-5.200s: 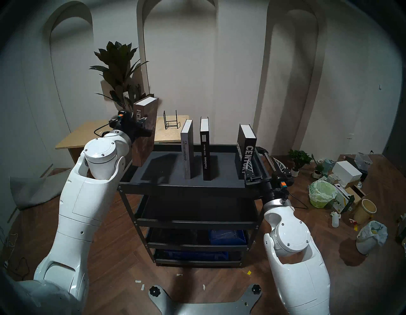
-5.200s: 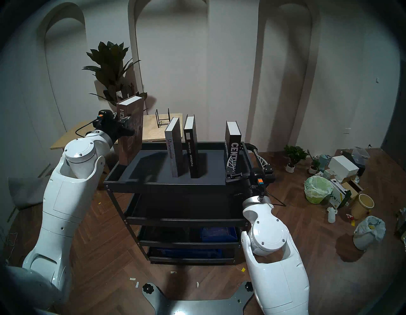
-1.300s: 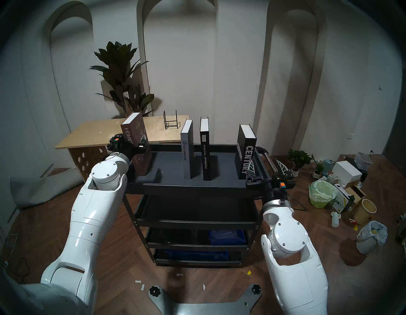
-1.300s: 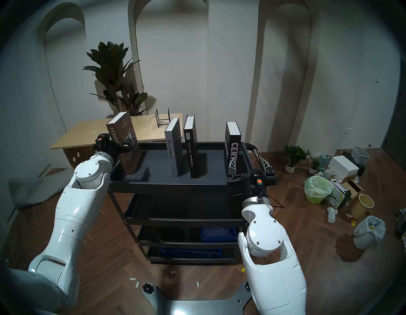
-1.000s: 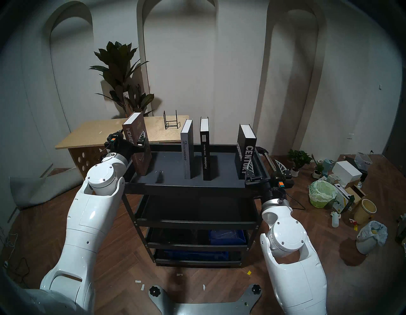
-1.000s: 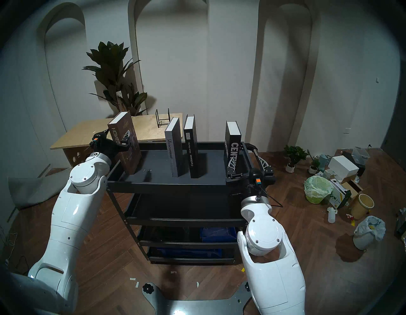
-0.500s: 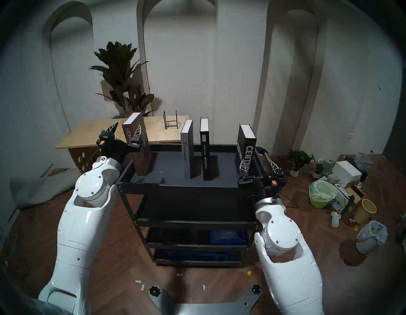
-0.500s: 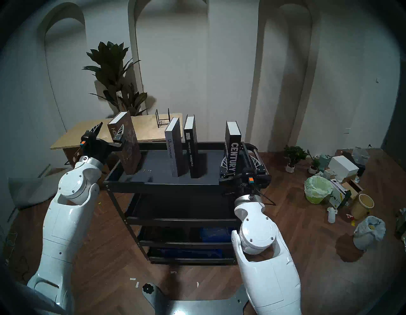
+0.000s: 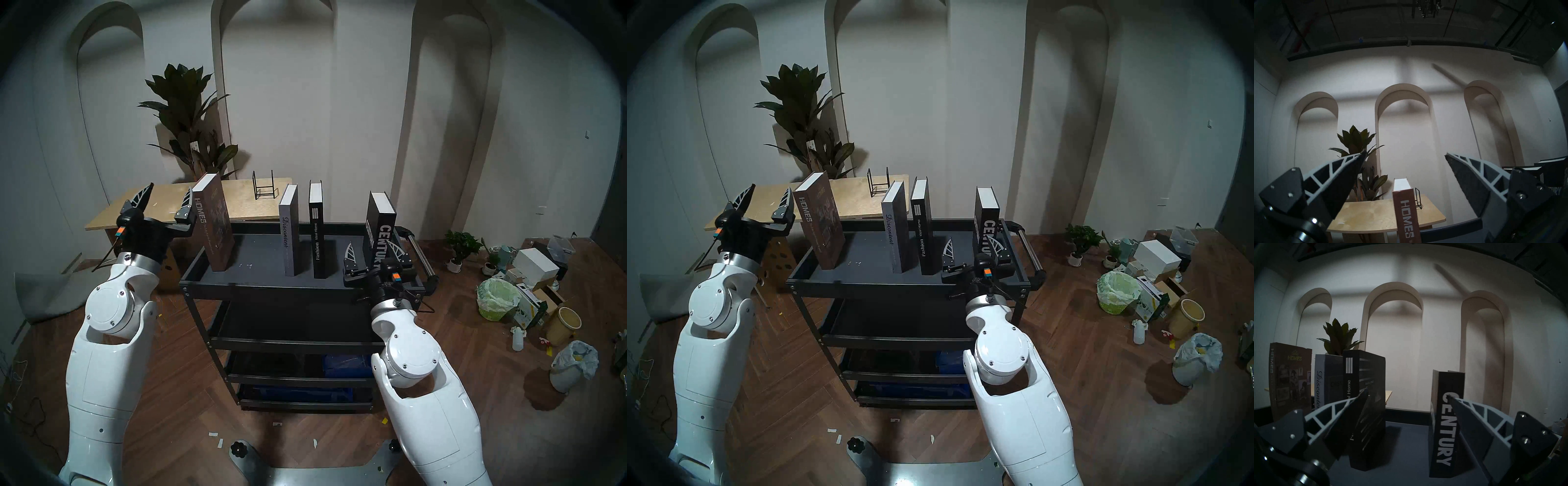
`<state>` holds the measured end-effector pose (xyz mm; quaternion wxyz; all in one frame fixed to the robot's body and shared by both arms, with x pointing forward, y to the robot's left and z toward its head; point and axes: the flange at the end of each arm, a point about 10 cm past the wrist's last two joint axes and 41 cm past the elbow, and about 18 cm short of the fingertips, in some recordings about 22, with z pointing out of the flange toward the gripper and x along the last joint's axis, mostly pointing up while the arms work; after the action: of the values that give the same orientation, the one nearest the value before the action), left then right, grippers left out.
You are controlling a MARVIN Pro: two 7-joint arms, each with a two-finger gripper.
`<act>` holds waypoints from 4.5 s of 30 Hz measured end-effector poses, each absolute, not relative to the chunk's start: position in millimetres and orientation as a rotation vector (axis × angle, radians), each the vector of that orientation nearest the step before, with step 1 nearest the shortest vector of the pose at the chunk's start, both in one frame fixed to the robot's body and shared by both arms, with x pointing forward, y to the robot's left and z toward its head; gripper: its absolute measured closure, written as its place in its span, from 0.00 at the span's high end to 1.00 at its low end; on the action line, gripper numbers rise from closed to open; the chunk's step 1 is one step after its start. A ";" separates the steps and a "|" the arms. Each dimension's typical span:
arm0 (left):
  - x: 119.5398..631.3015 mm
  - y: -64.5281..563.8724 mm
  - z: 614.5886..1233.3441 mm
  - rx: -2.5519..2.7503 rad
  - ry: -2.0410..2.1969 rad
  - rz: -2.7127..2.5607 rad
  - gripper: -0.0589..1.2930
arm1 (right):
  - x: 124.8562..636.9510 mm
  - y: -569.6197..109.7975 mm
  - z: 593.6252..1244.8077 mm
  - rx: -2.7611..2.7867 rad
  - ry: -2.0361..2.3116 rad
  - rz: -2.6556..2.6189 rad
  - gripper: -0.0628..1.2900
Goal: Sort the books onto the shelf by size, largest to the left
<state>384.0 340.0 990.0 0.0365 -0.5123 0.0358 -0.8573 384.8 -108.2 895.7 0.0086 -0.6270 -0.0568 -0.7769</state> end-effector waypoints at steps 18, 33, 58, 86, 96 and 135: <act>325.3 400.0 914.3 -1.811 -0.298 -2.299 0.95 | 424.9 -62.7 902.9 -2.025 -0.238 -2.420 0.95; 311.7 402.9 898.5 -1.928 -0.415 -2.176 0.95 | 453.4 -42.0 922.7 -2.136 -0.101 -2.380 0.95; 317.7 381.0 907.4 -1.994 -0.375 -2.162 0.96 | 431.4 -59.8 996.3 -2.036 0.067 -2.204 0.95; 303.2 394.3 899.5 -2.003 -0.387 -2.108 0.96 | 396.4 25.6 956.5 -1.952 0.049 -2.110 0.95; 300.1 407.1 894.7 -2.015 -0.411 -2.111 0.96 | 397.8 43.6 956.6 -1.903 0.120 -2.187 0.95; 295.6 441.7 881.5 -2.033 -0.460 -2.096 0.96 | 444.3 94.6 923.2 -1.863 0.147 -2.430 0.95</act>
<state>295.6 441.7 881.5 0.0927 -0.6849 -0.1550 -0.7059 444.3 94.6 923.2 0.0382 -0.6074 0.0480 -0.7920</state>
